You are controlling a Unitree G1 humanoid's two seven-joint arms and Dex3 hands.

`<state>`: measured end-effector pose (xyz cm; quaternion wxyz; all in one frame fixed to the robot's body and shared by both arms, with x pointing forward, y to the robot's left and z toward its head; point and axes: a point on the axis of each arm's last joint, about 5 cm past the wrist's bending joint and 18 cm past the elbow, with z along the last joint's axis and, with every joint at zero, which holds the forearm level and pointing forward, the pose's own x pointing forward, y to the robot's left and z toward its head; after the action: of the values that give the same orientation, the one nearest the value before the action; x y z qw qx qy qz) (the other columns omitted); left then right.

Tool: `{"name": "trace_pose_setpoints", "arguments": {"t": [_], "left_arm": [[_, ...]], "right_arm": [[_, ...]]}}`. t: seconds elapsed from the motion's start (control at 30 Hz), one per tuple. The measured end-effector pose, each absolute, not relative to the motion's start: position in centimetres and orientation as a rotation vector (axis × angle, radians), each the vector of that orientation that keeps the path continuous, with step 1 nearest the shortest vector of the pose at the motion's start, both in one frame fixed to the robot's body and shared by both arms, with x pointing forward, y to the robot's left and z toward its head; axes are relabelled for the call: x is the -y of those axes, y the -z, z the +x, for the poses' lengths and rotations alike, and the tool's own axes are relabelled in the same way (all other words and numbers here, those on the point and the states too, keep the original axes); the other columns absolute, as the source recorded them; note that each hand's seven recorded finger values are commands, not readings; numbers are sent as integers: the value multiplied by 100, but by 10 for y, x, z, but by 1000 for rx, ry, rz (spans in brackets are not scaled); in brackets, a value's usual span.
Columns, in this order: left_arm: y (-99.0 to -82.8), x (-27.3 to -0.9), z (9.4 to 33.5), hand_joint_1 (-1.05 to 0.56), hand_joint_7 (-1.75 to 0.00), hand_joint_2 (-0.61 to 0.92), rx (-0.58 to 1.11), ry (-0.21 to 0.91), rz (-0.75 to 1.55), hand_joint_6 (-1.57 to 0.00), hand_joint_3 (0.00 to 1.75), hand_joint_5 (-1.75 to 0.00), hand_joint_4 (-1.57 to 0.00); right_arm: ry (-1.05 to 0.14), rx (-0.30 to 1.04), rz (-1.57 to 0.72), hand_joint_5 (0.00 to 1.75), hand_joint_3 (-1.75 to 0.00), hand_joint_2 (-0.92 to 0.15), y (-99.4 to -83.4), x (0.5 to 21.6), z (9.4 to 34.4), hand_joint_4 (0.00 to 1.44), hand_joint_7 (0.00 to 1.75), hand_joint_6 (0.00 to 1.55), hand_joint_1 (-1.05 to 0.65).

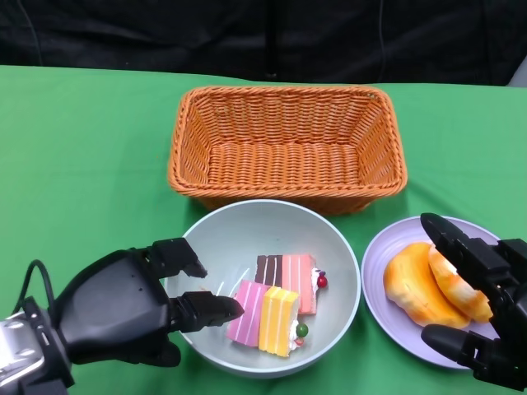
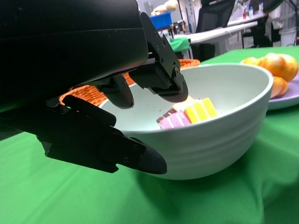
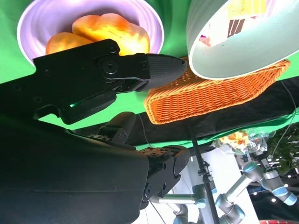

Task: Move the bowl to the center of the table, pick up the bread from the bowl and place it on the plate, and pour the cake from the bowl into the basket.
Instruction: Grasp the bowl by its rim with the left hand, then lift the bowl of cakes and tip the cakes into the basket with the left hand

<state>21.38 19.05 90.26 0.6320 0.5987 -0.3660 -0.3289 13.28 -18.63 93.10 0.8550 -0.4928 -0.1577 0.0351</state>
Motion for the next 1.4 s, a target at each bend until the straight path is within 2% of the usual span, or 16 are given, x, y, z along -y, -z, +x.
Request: {"name": "trace_pose_setpoints", "arguments": {"t": [0.1, 0.2, 0.3, 0.37, 0.4, 0.43, 0.47, 0.5, 0.53, 0.63, 0.8, 1.0, 1.07, 1.13, 1.3, 1.4], "left_arm": [[-893, -190, 220, -39, -10, 87, 798, 780, 1399, -80, 0, -98, -38], [-881, -189, 222, -37, -13, 86, 817, 771, 1383, -95, 0, -96, -57], [-870, -185, 226, -36, -13, 85, 894, 749, 1355, -113, 0, -127, -62], [-865, -184, 230, -37, -20, 83, 953, 739, 1354, -122, 0, -162, -63], [-862, -184, 232, -36, -33, 83, 988, 725, 1355, -121, 0, -168, -70], [-860, -184, 234, -36, -72, 83, 1025, 705, 1356, -107, 0, -172, -77], [-857, -184, 235, -35, -90, 83, 1055, 695, 1354, -99, 0, -173, -79], [-855, -184, 235, -32, -133, 88, 1082, 683, 1348, -86, 3, -174, -87], [-853, -184, 236, -33, -148, 89, 1106, 673, 1340, -81, 4, -174, -89], [-854, -182, 236, -37, -155, 91, 1174, 660, 1310, -77, 4, -175, -92], [-872, -185, 237, -35, -161, 92, 1266, 631, 1284, -79, 6, -175, -95], [-889, -198, 220, -20, -174, 91, 1176, 585, 1177, -76, 9, -175, -97], [-892, -201, 212, -15, -175, 49, 1133, 593, 1138, -76, 92, -175, -99], [-898, -202, 205, -14, -175, 32, 1111, 598, 1088, -75, 126, -175, -101], [-919, -200, 203, -13, -175, 18, 1108, 585, 1004, -74, 151, -175, -101], [-926, -198, 203, -15, -175, 20, 1099, 574, 948, -74, 155, -175, -101]], "right_arm": [[-73, 332, -1028, 66, -35, -92, -930, 185, 133, 23, 4, 21, -60], [-72, 328, -1024, 66, -35, -92, -929, 185, 134, 23, 4, 21, -60], [-71, 333, -1018, 67, -34, -92, -929, 183, 134, 24, 4, 23, -59], [-68, 340, -1014, 69, -34, -92, -930, 183, 135, 28, 7, 28, -59], [-65, 344, -1011, 70, -33, -92, -929, 182, 135, 30, 8, 30, -58], [-59, 351, -1007, 71, -32, -92, -929, 182, 135, 32, 9, 33, -58], [-51, 358, -1003, 71, -32, -92, -929, 182, 134, 34, 10, 34, -58], [-45, 368, -997, 73, -31, -92, -929, 181, 134, 37, 12, 38, -56], [-35, 378, -988, 74, -30, -92, -928, 181, 134, 39, 13, 40, -55], [-10, 413, -929, 76, -29, -92, -926, 180, 134, 43, 14, 44, -52], [9, 439, -885, 78, -31, -92, -923, 181, 136, 43, 15, 46, -50], [32, 426, -904, 79, -31, -92, -923, 185, 140, 44, 15, 46, -52], [34, 426, -906, 80, -30, -92, -923, 185, 141, 44, 15, 47, -52], [33, 424, -906, 80, -29, -92, -923, 185, 141, 43, 15, 47, -52], [19, 416, -902, 80, -29, -92, -921, 183, 142, 42, 14, 46, -52], [12, 403, -908, 80, -29, -92, -918, 183, 143, 42, 14, 46, -53]]}}
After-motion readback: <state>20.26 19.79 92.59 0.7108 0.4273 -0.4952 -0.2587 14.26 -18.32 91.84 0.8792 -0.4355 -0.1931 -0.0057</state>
